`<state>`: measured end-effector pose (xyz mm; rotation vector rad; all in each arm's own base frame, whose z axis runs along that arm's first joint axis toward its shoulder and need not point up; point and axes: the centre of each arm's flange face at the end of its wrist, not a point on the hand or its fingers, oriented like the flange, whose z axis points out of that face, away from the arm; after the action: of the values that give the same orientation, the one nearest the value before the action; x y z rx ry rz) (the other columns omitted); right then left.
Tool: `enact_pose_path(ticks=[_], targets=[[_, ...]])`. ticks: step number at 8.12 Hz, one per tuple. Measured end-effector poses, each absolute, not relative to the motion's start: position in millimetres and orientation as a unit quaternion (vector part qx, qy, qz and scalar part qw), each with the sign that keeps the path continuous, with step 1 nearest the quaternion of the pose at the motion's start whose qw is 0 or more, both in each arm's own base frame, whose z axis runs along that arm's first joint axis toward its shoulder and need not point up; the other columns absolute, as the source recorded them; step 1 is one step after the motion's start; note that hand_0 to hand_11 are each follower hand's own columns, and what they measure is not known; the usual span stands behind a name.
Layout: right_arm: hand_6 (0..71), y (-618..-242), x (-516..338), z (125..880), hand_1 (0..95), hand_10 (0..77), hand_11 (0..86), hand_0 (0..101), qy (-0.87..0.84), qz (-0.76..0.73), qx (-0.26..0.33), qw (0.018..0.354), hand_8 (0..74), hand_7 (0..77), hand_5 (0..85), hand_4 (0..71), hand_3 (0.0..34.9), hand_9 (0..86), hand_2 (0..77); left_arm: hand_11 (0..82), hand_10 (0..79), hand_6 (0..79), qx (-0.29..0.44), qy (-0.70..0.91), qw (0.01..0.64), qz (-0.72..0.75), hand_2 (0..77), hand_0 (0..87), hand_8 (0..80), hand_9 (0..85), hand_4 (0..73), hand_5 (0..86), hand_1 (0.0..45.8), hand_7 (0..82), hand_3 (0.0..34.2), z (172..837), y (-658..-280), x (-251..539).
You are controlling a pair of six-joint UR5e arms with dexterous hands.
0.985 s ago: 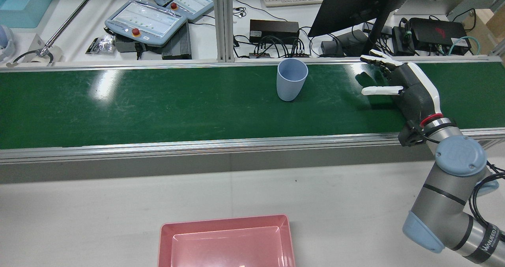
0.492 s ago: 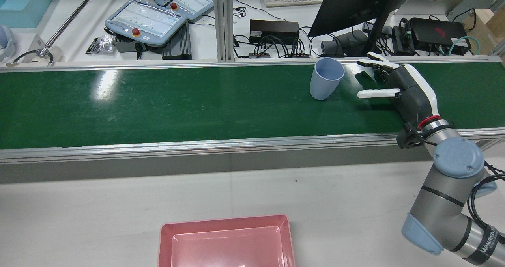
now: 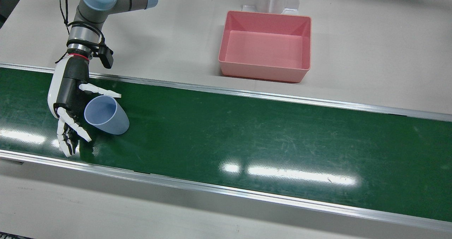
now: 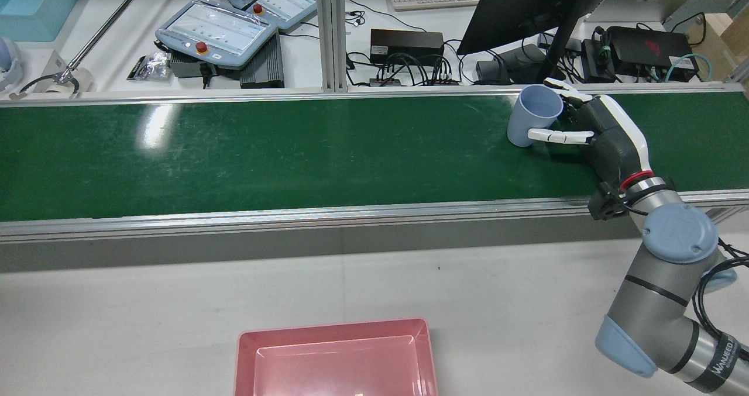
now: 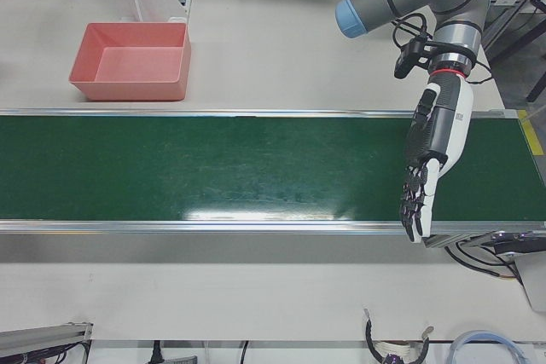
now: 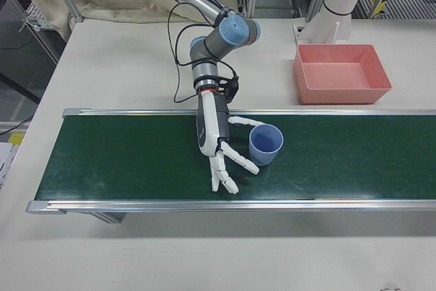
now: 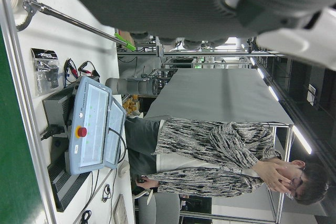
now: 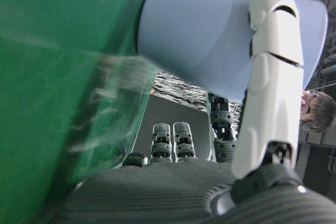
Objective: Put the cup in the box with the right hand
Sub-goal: 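Close the right hand around the light blue cup on the belt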
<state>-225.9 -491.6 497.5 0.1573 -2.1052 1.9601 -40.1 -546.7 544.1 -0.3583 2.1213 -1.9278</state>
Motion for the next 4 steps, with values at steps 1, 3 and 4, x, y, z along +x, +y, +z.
enact_pose_path(ticks=[1, 3, 4], targets=[[4.9, -492.9, -223.0, 497.7, 20.2, 1.1, 3.8, 56, -0.724, 0.676, 0.058, 0.128, 8.7, 20.7, 6.0, 17.5, 0.0, 16.9, 12.5, 0.0, 0.0, 0.5, -0.123, 0.728, 0.126, -0.662, 1.1, 0.0, 0.0, 0.0, 1.1, 0.5, 0.5, 0.5, 0.0, 544.0, -546.7, -40.1], [7.1, -495.6, -209.4, 499.0, 16.4, 4.9, 9.3, 60, -0.714, 0.685, 0.074, 0.126, 15.3, 24.5, 4.4, 33.8, 0.0, 28.9, 3.8, 0.0, 0.0, 0.0, -0.123, 0.729, 0.126, -0.662, 1.1, 0.0, 0.0, 0.0, 1.1, 0.5, 0.5, 0.5, 0.0, 544.0, -546.7, -40.1], [11.4, -497.7, -196.8, 499.6, 13.6, 4.9, 9.3, 56, -0.709, 0.689, 0.085, 0.122, 15.3, 37.1, 4.4, 33.8, 0.0, 28.9, 10.9, 0.0, 0.0, 0.5, -0.123, 0.729, 0.126, -0.662, 1.1, 0.0, 0.0, 0.0, 1.1, 0.5, 0.5, 0.5, 0.0, 544.0, -546.7, -40.1]])
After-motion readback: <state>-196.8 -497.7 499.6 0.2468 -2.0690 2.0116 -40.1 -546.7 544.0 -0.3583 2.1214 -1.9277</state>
